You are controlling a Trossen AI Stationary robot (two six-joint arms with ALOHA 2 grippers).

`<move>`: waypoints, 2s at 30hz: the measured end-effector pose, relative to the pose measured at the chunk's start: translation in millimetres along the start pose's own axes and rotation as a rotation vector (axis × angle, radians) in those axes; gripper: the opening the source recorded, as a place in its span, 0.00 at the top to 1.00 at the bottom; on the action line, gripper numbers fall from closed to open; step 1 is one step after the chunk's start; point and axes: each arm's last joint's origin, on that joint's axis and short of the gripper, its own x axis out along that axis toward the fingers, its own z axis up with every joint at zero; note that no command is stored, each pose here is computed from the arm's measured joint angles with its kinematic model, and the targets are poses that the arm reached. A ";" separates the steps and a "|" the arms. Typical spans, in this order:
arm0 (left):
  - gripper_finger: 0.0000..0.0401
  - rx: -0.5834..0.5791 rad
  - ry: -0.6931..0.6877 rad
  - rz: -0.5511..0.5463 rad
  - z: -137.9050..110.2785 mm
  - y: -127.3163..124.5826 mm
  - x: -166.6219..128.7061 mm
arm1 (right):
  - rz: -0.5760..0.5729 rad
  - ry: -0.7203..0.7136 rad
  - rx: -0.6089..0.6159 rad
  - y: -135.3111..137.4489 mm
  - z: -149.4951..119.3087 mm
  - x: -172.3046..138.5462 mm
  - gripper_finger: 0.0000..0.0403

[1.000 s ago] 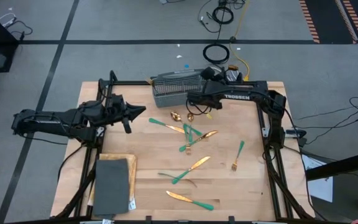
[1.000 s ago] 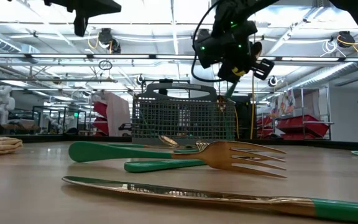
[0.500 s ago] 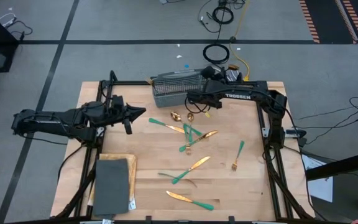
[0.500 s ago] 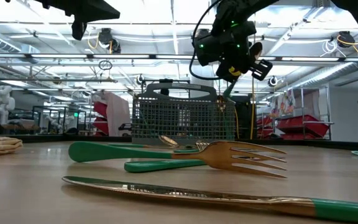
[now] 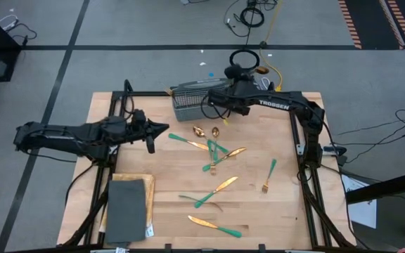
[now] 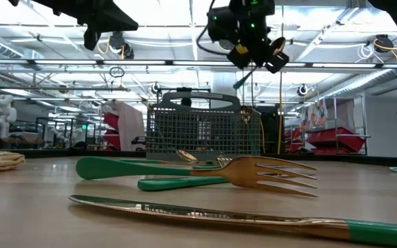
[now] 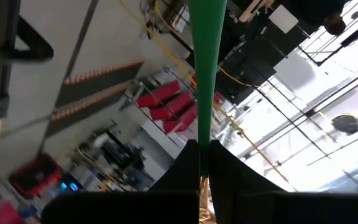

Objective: Sort silverware
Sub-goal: Put the green spoon into the silverware basket

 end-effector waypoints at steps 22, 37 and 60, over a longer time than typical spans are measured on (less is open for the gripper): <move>0.98 -0.022 0.017 0.002 -2.4 -0.5 3.5 | 0.128 -0.106 -0.306 54.5 33.5 4.5 1.00; 0.98 -0.047 0.025 -0.003 -2.9 -0.5 3.5 | 0.070 -0.083 -0.214 30.2 27.4 7.1 1.00; 0.98 -0.031 0.073 0.020 -8.0 1.7 3.3 | 0.163 -0.132 -0.330 21.5 30.5 51.3 1.00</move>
